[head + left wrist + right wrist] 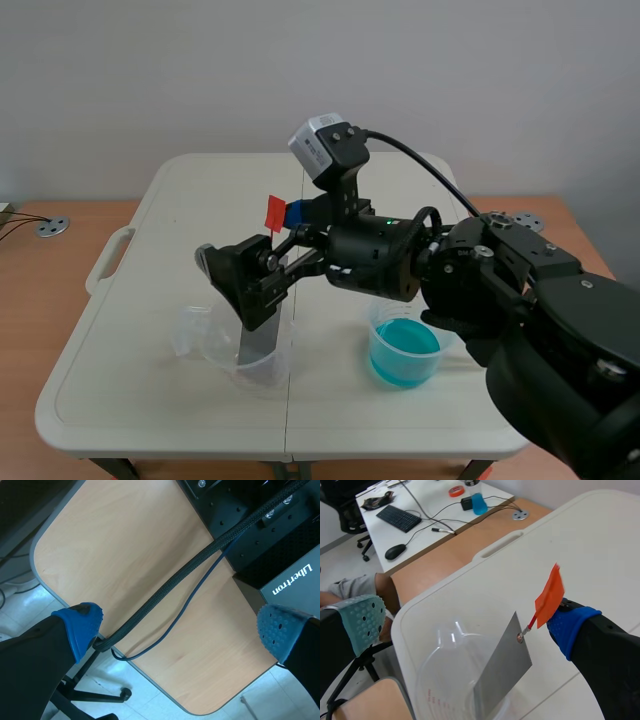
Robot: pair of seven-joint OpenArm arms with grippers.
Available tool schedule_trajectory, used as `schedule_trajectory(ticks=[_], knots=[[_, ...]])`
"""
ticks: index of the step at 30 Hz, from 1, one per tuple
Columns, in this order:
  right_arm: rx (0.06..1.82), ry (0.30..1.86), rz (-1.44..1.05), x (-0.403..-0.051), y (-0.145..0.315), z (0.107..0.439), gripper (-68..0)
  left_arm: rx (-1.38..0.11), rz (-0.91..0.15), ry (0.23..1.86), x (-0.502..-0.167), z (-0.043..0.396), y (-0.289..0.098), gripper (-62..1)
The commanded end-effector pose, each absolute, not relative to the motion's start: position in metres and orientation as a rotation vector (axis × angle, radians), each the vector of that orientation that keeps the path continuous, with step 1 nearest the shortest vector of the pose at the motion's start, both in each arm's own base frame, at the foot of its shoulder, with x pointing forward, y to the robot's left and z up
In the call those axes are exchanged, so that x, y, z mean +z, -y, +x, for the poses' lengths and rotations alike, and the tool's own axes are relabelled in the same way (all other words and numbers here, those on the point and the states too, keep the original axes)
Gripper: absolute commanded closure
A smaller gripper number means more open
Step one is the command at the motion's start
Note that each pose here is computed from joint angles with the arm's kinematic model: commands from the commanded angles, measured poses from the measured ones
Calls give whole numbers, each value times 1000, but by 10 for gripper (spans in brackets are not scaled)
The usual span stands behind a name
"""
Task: Hold the metal plate by the orange handle, dip it into the blue solution, take it out and point at it, then put the plate back in the beaker on the left.
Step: 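Return to the home posture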
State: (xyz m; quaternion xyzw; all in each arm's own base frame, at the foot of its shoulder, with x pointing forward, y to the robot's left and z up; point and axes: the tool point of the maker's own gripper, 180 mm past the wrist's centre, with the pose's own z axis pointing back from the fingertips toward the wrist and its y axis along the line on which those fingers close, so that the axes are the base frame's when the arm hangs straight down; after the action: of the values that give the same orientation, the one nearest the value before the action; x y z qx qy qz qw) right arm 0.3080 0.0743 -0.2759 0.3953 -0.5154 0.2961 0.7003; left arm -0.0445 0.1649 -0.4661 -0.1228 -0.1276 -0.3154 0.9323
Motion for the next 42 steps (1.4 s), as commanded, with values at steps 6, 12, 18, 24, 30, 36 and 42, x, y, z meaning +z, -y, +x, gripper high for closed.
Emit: schedule_trajectory(ticks=[6,12,18,24,30,36,42], knots=[[667,1230,819,-255,-45,320,-664,-638,-266,273,-464,-45,-160,-623],[678,1293,729,-239,-13,310,-664,-626,-287,375,-456,-27,-150,-623],[673,1321,673,-231,13,289,-664,-523,-164,832,-397,82,-168,-623],[656,1347,625,-221,37,265,-664,-604,-110,1217,-305,155,-164,-623],[618,1351,581,-215,56,244,-664,-670,-145,1443,-242,187,-137,-623],[590,1358,551,-208,69,227,-664,-628,-185,1600,-197,208,-125,-623],[575,1359,529,-202,79,211,-664,-653,-218,1678,-173,215,-113,-623]])
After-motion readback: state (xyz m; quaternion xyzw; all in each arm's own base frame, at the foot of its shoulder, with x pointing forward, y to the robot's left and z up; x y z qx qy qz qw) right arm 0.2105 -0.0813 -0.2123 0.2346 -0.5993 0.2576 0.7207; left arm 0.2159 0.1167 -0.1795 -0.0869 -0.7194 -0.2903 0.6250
